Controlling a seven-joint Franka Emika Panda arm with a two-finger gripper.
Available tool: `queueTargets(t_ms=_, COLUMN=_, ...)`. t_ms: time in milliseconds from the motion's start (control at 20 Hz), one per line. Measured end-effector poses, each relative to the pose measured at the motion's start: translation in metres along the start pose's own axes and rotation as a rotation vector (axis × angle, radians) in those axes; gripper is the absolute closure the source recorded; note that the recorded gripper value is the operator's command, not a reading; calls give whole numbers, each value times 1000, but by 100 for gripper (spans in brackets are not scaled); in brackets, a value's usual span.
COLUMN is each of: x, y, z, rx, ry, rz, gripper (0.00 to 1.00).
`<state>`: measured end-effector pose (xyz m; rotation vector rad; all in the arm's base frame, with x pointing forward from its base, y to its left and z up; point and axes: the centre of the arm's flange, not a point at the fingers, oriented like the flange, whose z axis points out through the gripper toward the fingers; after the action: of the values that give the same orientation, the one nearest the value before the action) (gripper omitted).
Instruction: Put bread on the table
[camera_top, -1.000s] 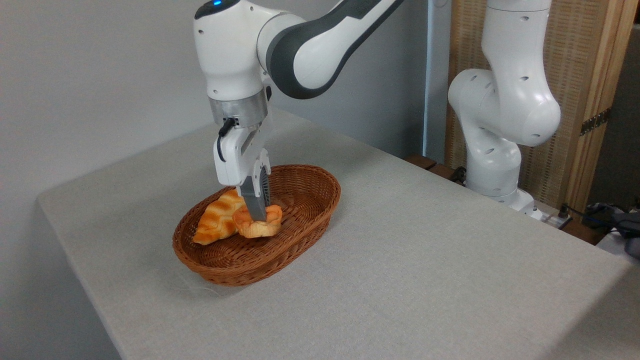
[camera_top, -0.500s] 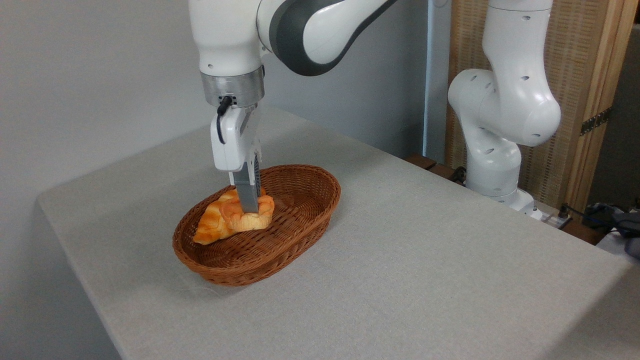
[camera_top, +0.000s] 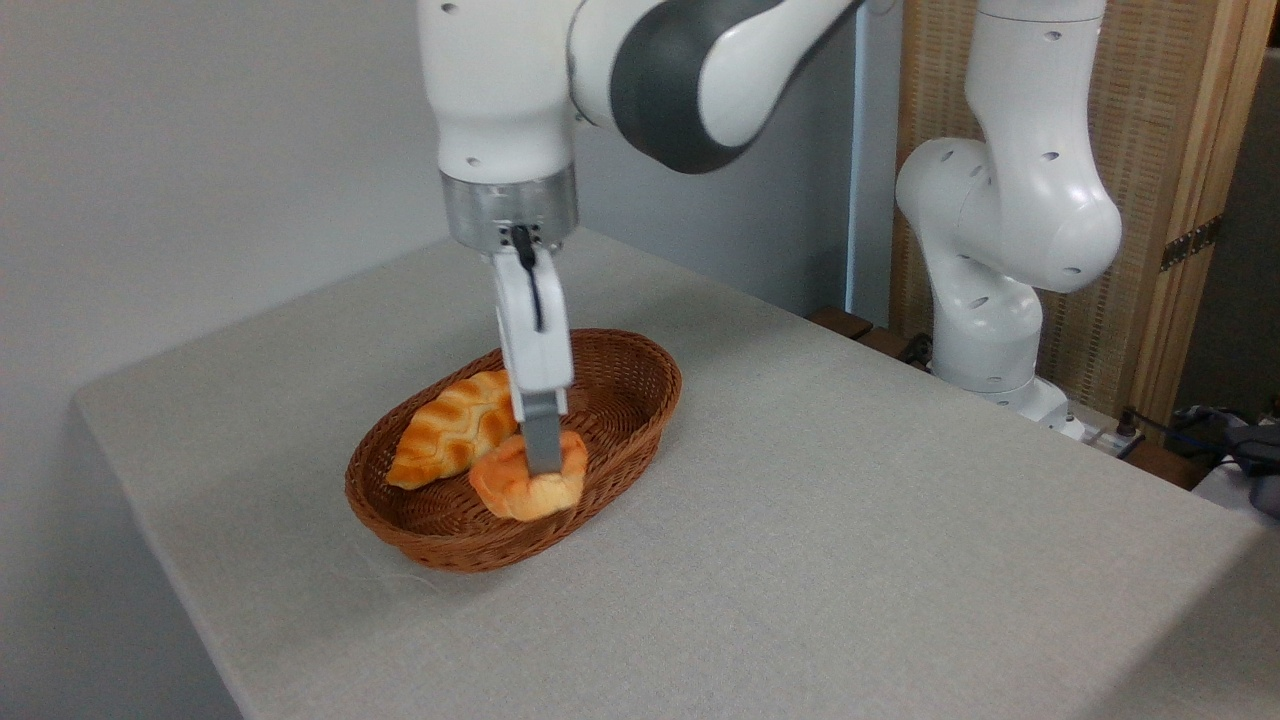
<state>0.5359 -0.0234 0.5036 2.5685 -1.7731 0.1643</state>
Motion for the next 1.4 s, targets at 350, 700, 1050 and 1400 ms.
queueTargets(t_ms=350, x=-41, y=-17, z=4, rx=-7, ry=-4, rz=-113, gripper=73)
queueTargets(t_ms=700, x=-65, y=-25, z=15, rx=-25, ry=-16, rz=-161, gripper=6)
queueTargets(t_ms=1050, x=-80, y=-31, z=26, rx=-42, ry=-29, rz=-193, gripper=0)
queueTargets(t_ms=1400, x=-68, y=-29, z=31, rx=-49, ry=-33, rz=-170, gripper=0)
